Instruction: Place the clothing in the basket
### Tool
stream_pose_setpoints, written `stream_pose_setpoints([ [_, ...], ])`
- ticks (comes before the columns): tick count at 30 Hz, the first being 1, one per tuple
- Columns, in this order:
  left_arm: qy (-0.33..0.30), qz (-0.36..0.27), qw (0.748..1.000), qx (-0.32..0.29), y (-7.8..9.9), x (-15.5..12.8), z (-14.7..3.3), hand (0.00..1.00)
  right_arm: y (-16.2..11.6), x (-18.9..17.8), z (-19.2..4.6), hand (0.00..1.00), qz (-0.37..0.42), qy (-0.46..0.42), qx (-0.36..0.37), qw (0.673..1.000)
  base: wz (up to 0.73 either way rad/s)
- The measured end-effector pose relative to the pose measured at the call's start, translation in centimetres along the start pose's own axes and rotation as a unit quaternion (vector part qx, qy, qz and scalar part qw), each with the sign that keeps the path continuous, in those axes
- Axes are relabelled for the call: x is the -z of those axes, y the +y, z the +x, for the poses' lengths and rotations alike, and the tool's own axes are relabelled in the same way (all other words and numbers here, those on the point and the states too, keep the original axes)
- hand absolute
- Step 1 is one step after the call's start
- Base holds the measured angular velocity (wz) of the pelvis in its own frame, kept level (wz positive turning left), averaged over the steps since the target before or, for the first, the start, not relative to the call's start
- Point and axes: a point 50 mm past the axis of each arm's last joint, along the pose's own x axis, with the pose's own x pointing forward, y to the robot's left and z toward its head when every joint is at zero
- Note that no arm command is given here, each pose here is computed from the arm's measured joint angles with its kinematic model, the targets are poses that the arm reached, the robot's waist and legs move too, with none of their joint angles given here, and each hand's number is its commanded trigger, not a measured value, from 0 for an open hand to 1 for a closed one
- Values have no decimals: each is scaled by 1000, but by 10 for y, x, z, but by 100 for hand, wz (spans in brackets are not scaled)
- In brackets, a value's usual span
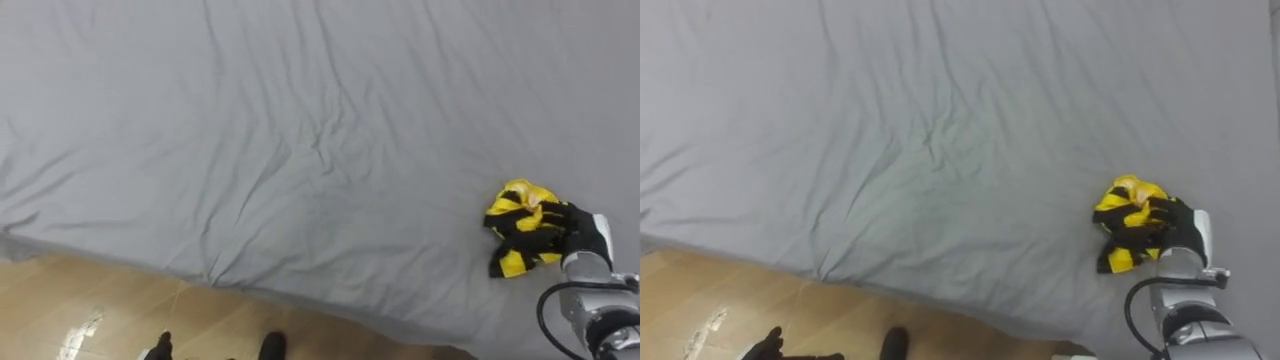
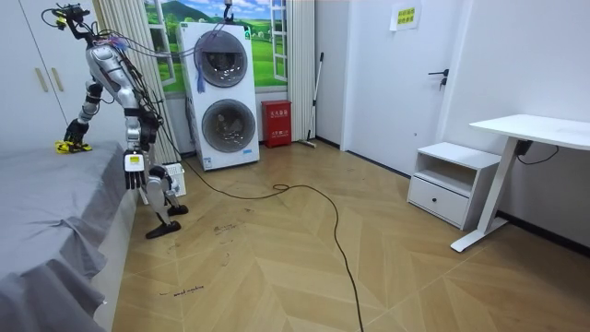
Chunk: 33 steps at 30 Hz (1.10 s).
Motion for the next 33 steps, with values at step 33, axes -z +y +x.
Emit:
stream_pose_setpoints([
  [33, -16, 6, 1000, 7, -3, -11, 2, 0, 3, 24, -3, 100, 83, 54, -54, 994, 1],
])
